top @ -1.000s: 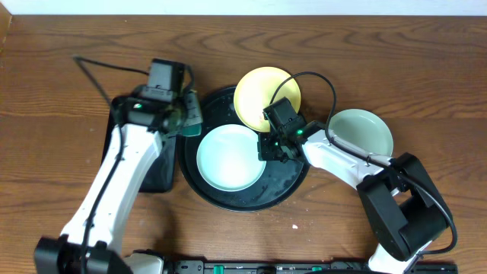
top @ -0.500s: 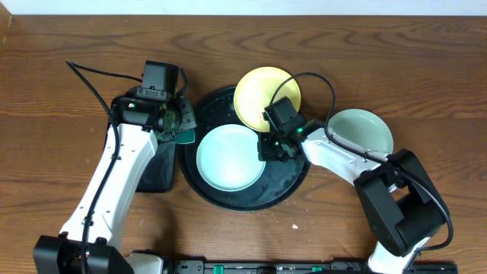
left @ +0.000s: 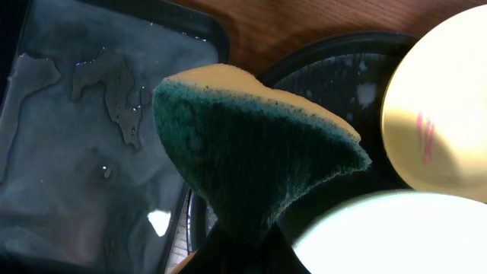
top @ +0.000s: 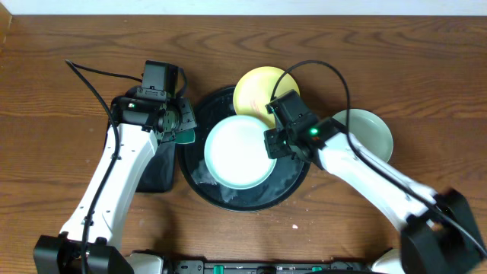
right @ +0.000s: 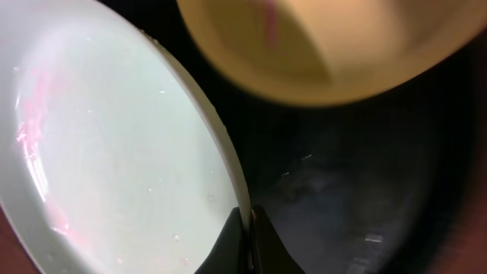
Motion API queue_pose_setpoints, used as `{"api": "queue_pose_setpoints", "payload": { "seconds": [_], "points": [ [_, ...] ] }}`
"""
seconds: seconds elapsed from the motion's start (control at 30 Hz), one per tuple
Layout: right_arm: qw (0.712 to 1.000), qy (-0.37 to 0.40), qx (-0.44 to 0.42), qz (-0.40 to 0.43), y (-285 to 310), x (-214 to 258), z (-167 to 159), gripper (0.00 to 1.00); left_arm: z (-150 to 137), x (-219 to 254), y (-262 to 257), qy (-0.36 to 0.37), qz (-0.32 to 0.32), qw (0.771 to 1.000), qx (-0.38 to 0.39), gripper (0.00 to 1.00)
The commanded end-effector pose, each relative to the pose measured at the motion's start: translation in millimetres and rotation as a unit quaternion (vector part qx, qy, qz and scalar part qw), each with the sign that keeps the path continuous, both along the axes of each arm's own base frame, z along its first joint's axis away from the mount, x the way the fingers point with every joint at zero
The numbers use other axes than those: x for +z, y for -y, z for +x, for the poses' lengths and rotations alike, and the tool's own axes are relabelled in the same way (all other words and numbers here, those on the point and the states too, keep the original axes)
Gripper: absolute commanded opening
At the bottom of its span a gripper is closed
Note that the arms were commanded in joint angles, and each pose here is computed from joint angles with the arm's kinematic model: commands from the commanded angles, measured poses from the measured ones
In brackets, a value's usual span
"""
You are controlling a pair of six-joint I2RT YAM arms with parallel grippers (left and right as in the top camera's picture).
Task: Clean dirty plates on tray and stack at the side
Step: 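Lift the second mint plate with the right gripper and stack it on the first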
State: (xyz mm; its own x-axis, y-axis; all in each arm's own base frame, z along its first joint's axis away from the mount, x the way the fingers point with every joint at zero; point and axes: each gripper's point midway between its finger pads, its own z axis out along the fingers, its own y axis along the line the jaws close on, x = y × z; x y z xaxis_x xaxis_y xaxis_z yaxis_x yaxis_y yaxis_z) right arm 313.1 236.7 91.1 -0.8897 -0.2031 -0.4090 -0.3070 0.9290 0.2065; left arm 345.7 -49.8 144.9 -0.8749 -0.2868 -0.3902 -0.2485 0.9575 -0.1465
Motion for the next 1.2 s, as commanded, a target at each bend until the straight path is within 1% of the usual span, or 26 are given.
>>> {"api": "queue_pose_setpoints", "payload": {
  "seconds": [0.0, 0.13, 0.17, 0.27, 0.33, 0.43, 0.5, 0.57, 0.77, 0.87, 1.03, 1.13, 1.17],
  "points": [
    [0.988, 0.126, 0.009, -0.09, 15.6, 46.5, 13.7, 0.01, 0.5, -2.0, -3.3, -0.003, 0.004, 1.0, 0.009, 0.07],
    [0.962, 0.203, -0.011, -0.181, 32.6, 73.0, 11.7, 0.01, 0.5, -2.0, -3.3, -0.003, 0.004, 1.0, 0.009, 0.07],
    [0.946, 0.237, -0.018, -0.221, 37.5, 84.3, 10.1, 0.01, 0.6, -1.9, -3.3, -0.003, 0.004, 1.0, 0.009, 0.07],
    [0.919, 0.284, -0.035, -0.271, 42.0, 101.0, 7.2, 0.01, 0.9, -1.7, -3.3, -0.002, 0.004, 1.0, 0.009, 0.07],
    [0.894, 0.324, -0.049, -0.306, 43.3, 116.6, 3.5, 0.01, 1.5, -1.4, -3.2, -0.001, 0.004, 1.0, 0.009, 0.07],
    [0.864, 0.369, -0.066, -0.337, 42.4, 135.4, -3.0, 0.01, 2.5, -1.1, -3.0, 0.001, 0.004, 1.0, 0.009, 0.07],
    [0.849, 0.387, -0.057, -0.355, 38.4, 143.1, -8.9, 0.01, 3.1, -0.9, -2.9, 0.002, 0.003, 1.0, 0.009, 0.08],
    [0.839, 0.398, -0.044, -0.369, 34.0, 147.6, -13.3, 0.01, 3.2, -0.8, -2.9, 0.002, 0.003, 1.0, 0.009, 0.08],
    [0.804, 0.443, -0.075, -0.39, 34.3, 171.5, -21.7, 0.01, 3.2, -0.8, -2.8, 0.002, 0.003, 1.0, 0.009, 0.07],
    [0.794, 0.455, -0.089, -0.393, 36.0, 179.4, -23.7, 0.01, 3.2, -0.8, -2.8, 0.002, 0.003, 1.0, 0.009, 0.08],
    [0.797, 0.454, -0.087, -0.388, 35.7, 179.6, -24.2, 0.01, 2.9, -0.9, -2.9, 0.002, 0.003, 1.0, 0.009, 0.08],
    [0.809, 0.443, -0.069, -0.38, 31.6, 172.1, -23.9, 0.01, 2.9, -0.9, -2.9, 0.002, 0.003, 1.0, 0.009, 0.07],
    [0.822, 0.43, -0.05, -0.37, 26.5, 163.5, -24.2, 0.01, 2.9, -0.9, -2.9, 0.002, 0.003, 1.0, 0.009, 0.07]
  ]
}}
